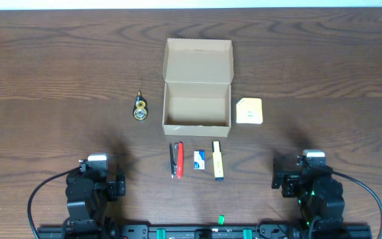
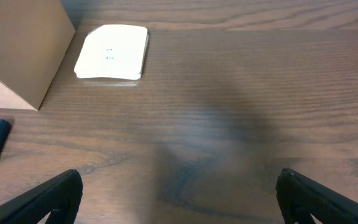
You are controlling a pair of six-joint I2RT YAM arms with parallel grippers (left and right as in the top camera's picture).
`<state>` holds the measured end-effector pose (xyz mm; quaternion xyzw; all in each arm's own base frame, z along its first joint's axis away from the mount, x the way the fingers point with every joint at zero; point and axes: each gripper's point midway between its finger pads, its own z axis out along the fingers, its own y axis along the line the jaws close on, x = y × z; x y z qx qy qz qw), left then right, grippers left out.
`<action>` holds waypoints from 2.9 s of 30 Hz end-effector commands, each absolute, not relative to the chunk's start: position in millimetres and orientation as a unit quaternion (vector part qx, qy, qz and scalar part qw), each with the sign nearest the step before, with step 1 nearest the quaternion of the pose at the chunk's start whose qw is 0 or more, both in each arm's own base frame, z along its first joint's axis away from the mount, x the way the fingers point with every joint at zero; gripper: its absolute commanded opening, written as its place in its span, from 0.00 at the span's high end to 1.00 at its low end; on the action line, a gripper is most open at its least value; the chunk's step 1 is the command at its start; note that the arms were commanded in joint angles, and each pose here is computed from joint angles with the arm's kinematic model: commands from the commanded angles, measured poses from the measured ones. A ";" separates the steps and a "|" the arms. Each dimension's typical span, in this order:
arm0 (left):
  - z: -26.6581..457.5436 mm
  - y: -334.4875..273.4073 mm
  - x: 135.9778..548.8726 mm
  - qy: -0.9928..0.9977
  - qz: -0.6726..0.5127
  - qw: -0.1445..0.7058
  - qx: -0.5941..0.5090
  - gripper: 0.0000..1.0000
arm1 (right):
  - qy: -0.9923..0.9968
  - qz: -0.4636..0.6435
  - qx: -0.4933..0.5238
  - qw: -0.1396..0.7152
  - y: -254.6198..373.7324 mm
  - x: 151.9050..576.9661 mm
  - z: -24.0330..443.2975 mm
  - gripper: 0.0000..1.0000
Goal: Pack container
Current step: 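Move the right gripper toward the yellow sticky-note pad, then lower the right gripper and grasp the yellow sticky-note pad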
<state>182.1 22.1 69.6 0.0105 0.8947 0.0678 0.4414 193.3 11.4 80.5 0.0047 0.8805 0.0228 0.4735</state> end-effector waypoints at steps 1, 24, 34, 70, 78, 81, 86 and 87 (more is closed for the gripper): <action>61.2 24.4 180.2 0.899 0.073 0.432 0.005 0.05 | 0.882 0.027 0.011 0.471 11.4 193.0 75.9 0.01; 61.2 24.4 180.2 0.899 0.073 0.432 0.005 0.05 | 0.882 0.027 0.011 0.471 11.4 193.0 75.9 0.01; 61.2 24.4 180.2 0.899 0.073 0.432 0.005 0.04 | 0.882 0.027 0.011 0.471 11.4 193.0 75.9 0.01; 61.2 24.4 180.2 0.899 0.073 0.432 0.005 0.05 | 0.953 0.066 0.066 0.287 36.1 308.8 241.6 0.01; 61.0 24.4 180.2 0.899 0.073 0.432 0.005 0.05 | 0.968 0.080 0.064 0.227 48.1 343.8 205.9 0.01; 61.0 24.4 180.2 0.899 0.073 0.432 0.005 0.05 | 0.971 0.086 0.062 0.216 52.1 356.7 190.6 0.01; 61.2 24.4 180.2 0.899 0.073 0.432 0.005 0.05 | 0.970 0.093 0.058 0.218 56.0 371.0 180.5 0.01; 61.2 24.4 180.2 0.899 0.073 0.432 0.005 0.05 | 0.969 0.093 0.057 0.222 56.8 375.1 179.5 0.01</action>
